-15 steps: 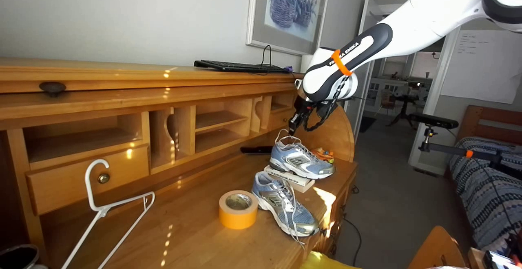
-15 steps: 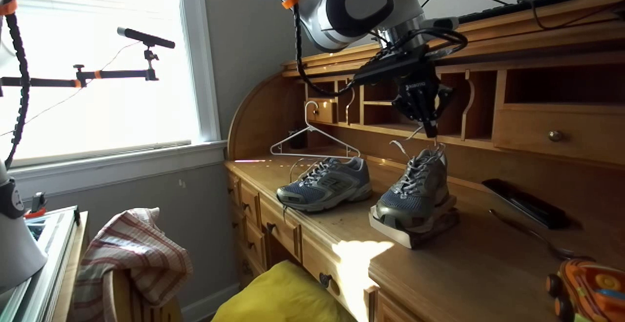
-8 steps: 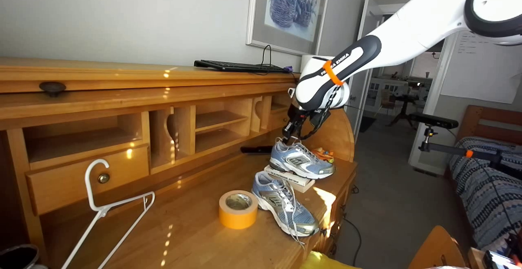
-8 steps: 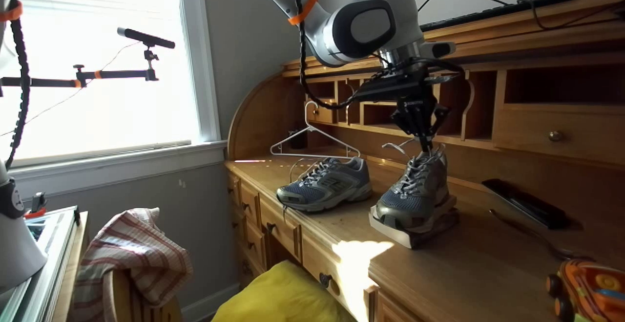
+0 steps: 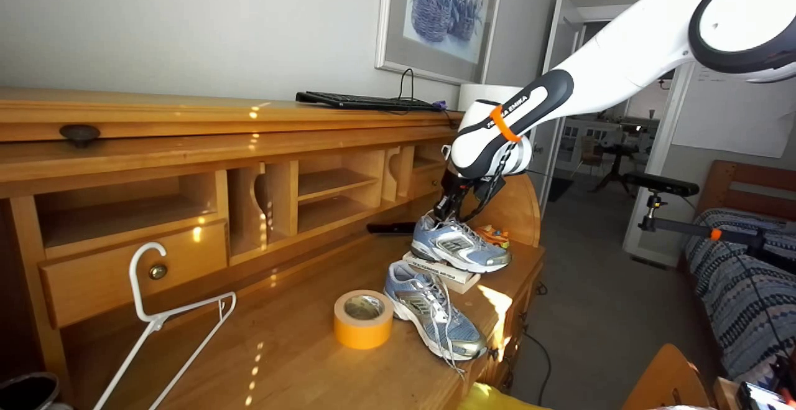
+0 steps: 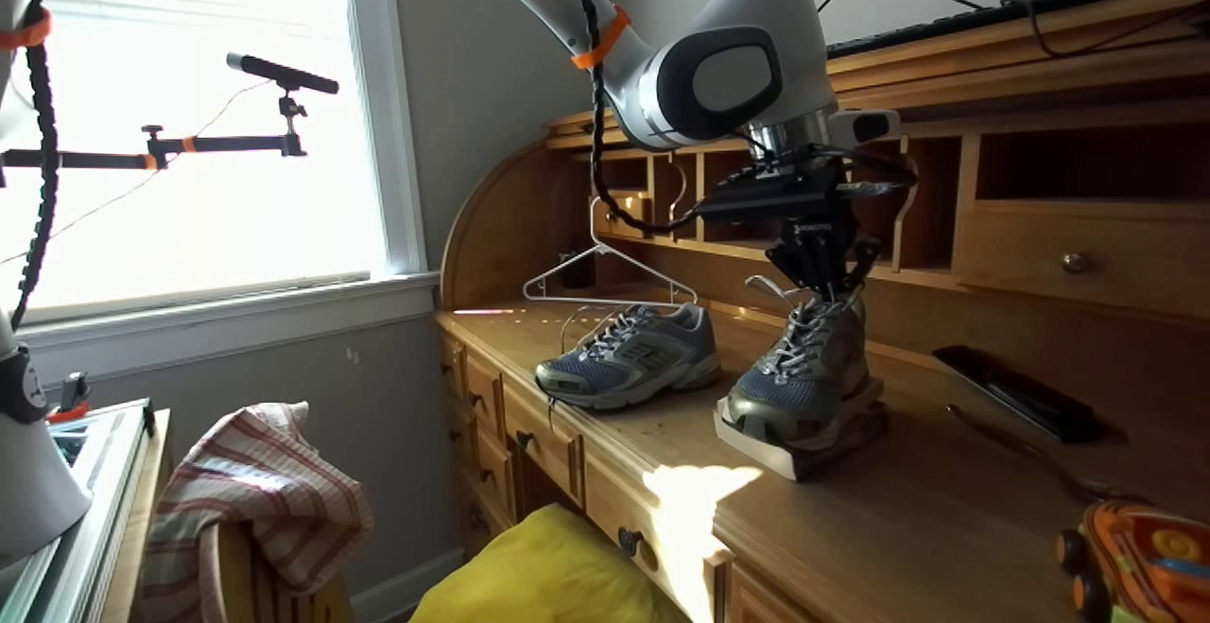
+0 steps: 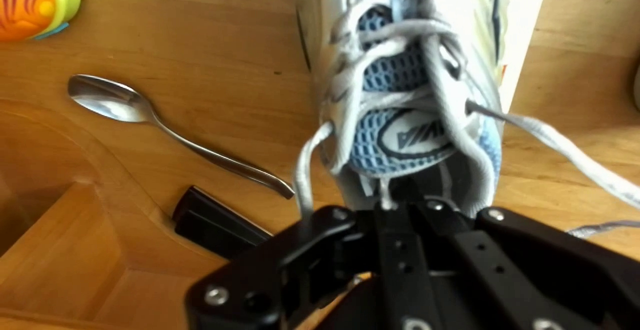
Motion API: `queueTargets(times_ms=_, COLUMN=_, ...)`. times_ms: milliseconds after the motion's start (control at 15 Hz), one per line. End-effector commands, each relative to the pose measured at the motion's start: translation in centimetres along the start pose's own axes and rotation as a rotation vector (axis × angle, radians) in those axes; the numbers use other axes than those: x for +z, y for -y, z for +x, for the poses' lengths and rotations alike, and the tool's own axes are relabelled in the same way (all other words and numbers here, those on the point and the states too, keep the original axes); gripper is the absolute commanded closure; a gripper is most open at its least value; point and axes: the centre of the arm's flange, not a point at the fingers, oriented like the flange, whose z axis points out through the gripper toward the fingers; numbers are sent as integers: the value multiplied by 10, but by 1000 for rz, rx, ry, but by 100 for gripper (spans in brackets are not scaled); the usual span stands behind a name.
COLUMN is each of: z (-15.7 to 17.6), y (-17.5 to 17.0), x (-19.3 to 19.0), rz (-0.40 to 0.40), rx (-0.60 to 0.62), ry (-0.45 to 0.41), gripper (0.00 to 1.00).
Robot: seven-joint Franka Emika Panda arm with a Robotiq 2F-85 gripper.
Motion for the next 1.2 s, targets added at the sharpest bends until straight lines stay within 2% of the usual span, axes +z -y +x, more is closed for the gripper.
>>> queueTargets(times_ms=0, z=5, y=-5, x=0, rz=23, rx=-6, ry=2, gripper=68)
queueTargets(times_ms=600, z=20, y=13, x=-50, rz=37, rx=-14, ry=-73, gripper=2)
queueTargets(times_ms=867, z=26, y=19, x=-60, rz=78, rx=-5, ry=-73, gripper=0)
queueTargets(times_ms=1133, z=28, y=39, x=-59, rz=165, rx=-22, ry=19, gripper=0)
